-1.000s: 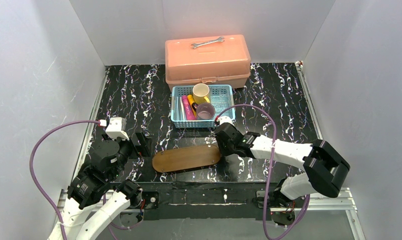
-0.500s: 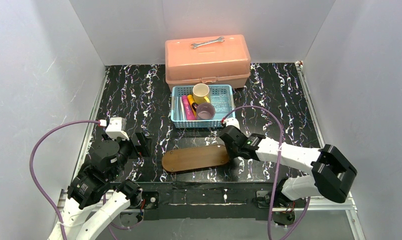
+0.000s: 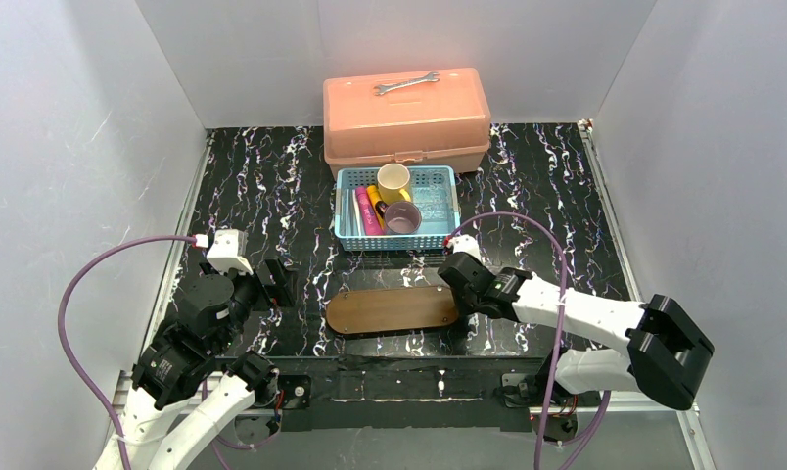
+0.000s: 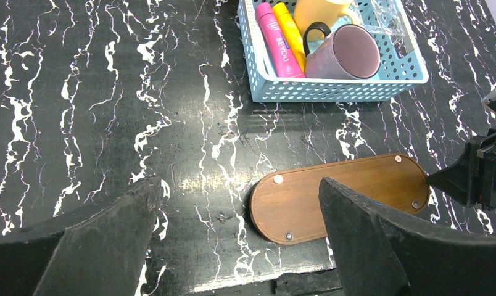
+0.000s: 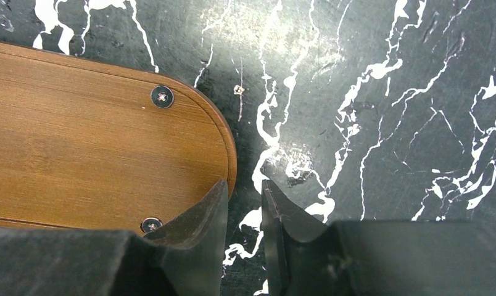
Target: Prepare toiletry sets of a toothbrush and toothpaste on the tray
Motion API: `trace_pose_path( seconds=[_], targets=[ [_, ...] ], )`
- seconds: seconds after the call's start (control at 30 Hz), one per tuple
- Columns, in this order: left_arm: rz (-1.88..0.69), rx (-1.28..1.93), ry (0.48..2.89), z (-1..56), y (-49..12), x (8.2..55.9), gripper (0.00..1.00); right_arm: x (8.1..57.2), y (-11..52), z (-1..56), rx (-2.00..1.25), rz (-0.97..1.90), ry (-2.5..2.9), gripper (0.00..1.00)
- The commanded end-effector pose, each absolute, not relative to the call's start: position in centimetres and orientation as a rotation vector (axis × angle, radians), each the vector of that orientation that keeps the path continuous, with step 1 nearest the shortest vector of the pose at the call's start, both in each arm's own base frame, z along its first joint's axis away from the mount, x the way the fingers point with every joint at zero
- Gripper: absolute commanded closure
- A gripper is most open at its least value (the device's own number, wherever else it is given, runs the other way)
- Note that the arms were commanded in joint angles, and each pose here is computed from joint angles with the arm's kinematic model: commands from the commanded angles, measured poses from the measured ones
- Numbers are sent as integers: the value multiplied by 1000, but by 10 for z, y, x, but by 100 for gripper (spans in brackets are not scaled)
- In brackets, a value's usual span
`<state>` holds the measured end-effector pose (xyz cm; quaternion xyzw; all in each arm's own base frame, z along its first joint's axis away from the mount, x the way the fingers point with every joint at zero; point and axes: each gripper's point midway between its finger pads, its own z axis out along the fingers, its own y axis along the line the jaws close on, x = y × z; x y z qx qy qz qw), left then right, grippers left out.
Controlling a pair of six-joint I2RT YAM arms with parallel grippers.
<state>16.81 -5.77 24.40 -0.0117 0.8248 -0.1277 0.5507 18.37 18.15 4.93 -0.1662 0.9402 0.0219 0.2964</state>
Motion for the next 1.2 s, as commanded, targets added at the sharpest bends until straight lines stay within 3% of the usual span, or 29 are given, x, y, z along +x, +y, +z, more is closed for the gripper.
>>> trace_pose_path(
  seconds=[0.0, 0.2, 0.53, 0.77, 1.17],
  targets=[
    [-291, -32, 1965, 240, -57, 168, 1, 177, 165, 47, -427, -6, 2520, 66],
    [-295, -28, 1968, 240, -58, 168, 1, 187, 178, 75, -406, 68, 2459, 65],
    [-297, -31, 1968, 239, -58, 168, 1, 224, 205, 148, -408, 126, 2285, 51],
    [-304, -22, 1980, 238, -60, 168, 1, 253, 226, 196, -313, 193, 2164, 49],
    [-315, -11, 2000, 235, -65, 168, 1, 279, 305, 227, -476, 390, 2113, 46]
  ],
)
